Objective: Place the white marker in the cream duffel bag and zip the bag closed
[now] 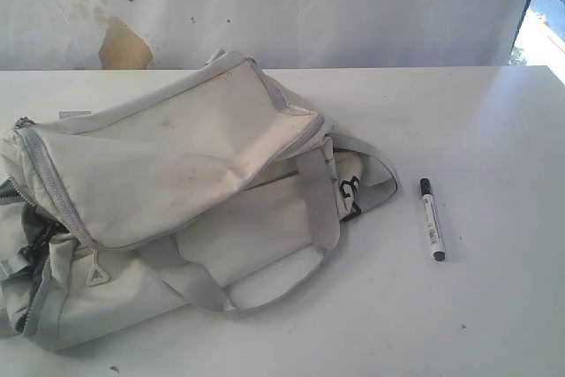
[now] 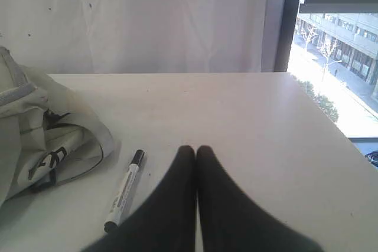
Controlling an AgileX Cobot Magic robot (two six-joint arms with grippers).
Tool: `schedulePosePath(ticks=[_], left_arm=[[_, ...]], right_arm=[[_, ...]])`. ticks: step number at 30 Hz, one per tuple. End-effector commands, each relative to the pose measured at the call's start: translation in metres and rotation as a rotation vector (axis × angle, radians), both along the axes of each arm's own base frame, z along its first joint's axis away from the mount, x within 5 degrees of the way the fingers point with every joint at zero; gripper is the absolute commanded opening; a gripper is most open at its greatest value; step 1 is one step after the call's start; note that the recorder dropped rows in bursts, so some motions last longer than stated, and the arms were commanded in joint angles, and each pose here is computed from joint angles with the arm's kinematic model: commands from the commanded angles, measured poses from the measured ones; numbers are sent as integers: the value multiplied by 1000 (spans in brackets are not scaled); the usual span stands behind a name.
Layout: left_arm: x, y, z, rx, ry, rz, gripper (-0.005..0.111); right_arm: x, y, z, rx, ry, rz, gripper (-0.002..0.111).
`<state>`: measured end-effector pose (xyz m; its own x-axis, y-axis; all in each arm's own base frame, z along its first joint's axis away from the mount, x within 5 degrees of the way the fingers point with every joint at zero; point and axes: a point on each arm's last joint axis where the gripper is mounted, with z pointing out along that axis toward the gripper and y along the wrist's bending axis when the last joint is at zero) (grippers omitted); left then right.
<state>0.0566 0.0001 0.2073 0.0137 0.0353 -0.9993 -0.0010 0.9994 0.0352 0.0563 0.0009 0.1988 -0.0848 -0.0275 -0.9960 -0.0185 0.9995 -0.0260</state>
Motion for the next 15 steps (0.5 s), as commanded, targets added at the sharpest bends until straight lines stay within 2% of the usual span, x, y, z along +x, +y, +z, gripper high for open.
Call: schedulePosePath(ticks=[1,11,13,15], left_arm=[[0,0,0,-17,-5,0,0],[0,0,0,-11,-13,0,0],[0,0,6,-23,-80,-3,0],[-2,0,17,-61,-198,-11,0]], right_arm=[[0,0,-1,-5,-2,-7,0],[0,0,0,-5,-14,-7,0],[0,0,3,-5,-52,-7,0],[0,0,7,-4,-95,-7,0]])
